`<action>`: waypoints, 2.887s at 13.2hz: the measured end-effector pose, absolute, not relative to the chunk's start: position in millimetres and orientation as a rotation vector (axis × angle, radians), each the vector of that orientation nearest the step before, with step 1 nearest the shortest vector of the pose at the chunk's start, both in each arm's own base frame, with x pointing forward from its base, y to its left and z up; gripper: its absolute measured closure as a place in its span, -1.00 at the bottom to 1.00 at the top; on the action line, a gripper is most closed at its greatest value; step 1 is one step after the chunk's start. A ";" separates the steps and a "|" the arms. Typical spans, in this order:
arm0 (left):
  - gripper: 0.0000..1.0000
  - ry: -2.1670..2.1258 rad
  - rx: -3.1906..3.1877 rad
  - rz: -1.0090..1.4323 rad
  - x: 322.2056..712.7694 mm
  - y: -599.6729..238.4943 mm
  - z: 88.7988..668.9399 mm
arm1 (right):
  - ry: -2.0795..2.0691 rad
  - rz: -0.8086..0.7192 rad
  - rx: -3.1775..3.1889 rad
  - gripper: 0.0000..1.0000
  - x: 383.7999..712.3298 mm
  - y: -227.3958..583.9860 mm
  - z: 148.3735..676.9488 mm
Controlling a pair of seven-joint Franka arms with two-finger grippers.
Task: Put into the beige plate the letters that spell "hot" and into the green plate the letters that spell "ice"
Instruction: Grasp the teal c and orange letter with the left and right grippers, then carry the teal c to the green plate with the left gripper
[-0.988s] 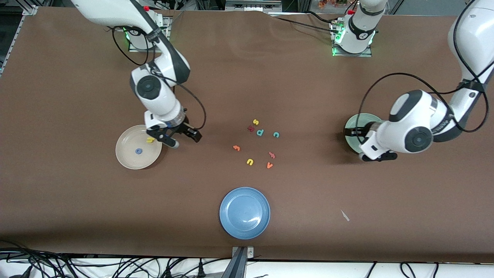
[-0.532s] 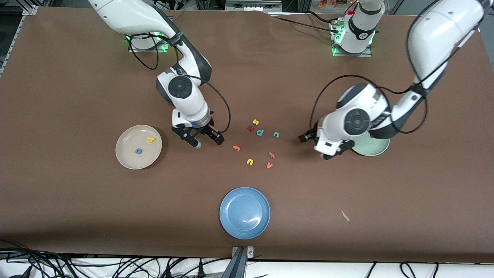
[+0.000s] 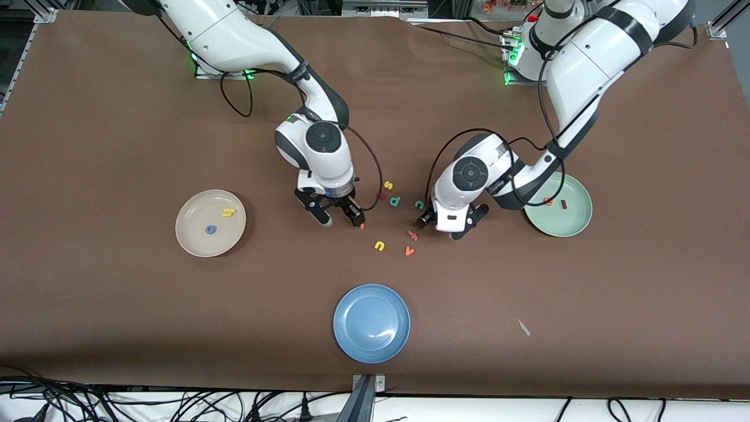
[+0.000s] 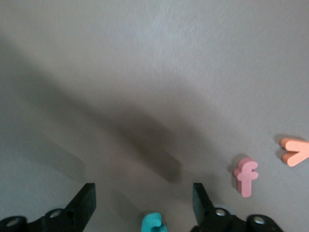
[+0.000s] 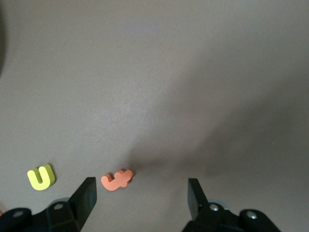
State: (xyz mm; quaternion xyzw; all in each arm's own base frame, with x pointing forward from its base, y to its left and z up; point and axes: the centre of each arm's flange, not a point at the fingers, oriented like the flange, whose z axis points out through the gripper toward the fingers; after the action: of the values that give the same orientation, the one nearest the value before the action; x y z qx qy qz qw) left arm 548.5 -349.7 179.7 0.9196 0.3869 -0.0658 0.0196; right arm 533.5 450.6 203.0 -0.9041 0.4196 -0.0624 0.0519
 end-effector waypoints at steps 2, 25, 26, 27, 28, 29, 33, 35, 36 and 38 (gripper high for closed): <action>-0.72 1.226 2.847 -0.209 543.4 -356.8 178.6 | 1.326 -0.194 -2.725 -0.70 535.5 456.8 197.9; 0.99 1.262 2.839 -0.223 527.9 -380.1 173.2 | 1.517 -0.249 -2.711 -0.02 552.3 480.7 171.2; 0.99 1.263 2.838 -0.222 529.8 -377.7 173.2 | 1.517 -0.249 -2.711 -0.01 552.4 480.7 171.3; 0.99 1.265 2.837 -0.222 530.9 -376.0 173.2 | 1.517 -0.250 -2.710 0.03 552.5 480.9 171.6; 0.99 1.265 2.837 -0.222 531.3 -375.4 173.2 | 1.514 -0.250 -2.711 0.03 552.1 481.5 171.7; 0.99 1.265 2.837 -0.222 531.3 -375.4 173.2 | 1.509 -0.254 -2.714 0.04 551.5 482.1 171.7; 0.74 1.266 2.837 -0.222 531.8 -374.8 173.3 | 1.475 -0.284 -2.730 0.50 550.6 483.6 172.7; 0.34 1.270 2.836 -0.222 532.6 -373.7 173.2 | 1.476 -0.280 -2.728 0.74 552.5 481.5 173.4; 0.18 1.271 2.836 -0.221 532.9 -373.4 173.1 | 1.476 -0.268 -2.727 0.81 554.1 479.1 174.1; 0.18 1.271 2.835 -0.220 533.1 -373.3 173.2 | 1.468 -0.244 -2.740 0.81 560.5 466.1 174.7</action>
State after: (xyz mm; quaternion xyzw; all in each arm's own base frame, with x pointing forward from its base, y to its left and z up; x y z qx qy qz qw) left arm 533.1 -373.3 173.2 0.9101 0.4081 -0.0707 0.0136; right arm 560.5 466.1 174.7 -0.8787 0.4708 -0.0783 0.0120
